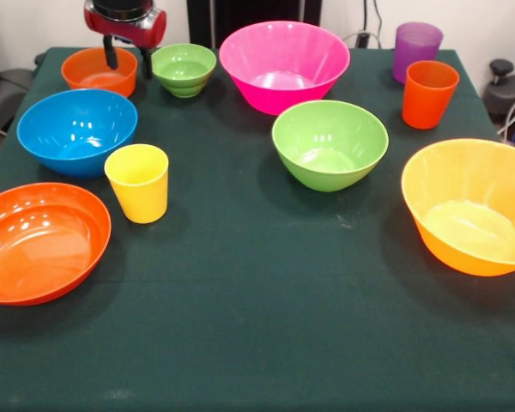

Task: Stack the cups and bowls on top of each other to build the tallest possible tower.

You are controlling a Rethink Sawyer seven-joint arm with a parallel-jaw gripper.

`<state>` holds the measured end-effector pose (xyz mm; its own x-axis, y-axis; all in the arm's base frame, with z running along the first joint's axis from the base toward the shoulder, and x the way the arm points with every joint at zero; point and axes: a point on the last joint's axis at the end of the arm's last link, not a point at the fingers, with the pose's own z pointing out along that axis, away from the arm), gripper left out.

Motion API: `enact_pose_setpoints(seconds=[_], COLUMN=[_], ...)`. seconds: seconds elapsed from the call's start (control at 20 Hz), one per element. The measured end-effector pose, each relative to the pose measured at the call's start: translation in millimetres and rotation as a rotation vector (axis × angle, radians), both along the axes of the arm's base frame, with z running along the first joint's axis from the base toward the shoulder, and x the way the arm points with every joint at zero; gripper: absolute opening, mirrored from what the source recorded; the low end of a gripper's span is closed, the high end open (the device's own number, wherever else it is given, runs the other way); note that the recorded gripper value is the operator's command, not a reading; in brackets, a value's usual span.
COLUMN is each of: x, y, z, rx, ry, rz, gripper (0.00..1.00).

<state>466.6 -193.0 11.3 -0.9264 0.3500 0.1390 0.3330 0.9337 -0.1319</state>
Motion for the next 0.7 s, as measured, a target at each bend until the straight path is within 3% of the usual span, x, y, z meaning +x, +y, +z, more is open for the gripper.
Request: enact_pose_setpoints(seconds=[0.7], x=[-43.0], y=[-7], z=[-33], rx=[0.02], ry=[-0.006], rz=[-0.019], gripper=[1.0])
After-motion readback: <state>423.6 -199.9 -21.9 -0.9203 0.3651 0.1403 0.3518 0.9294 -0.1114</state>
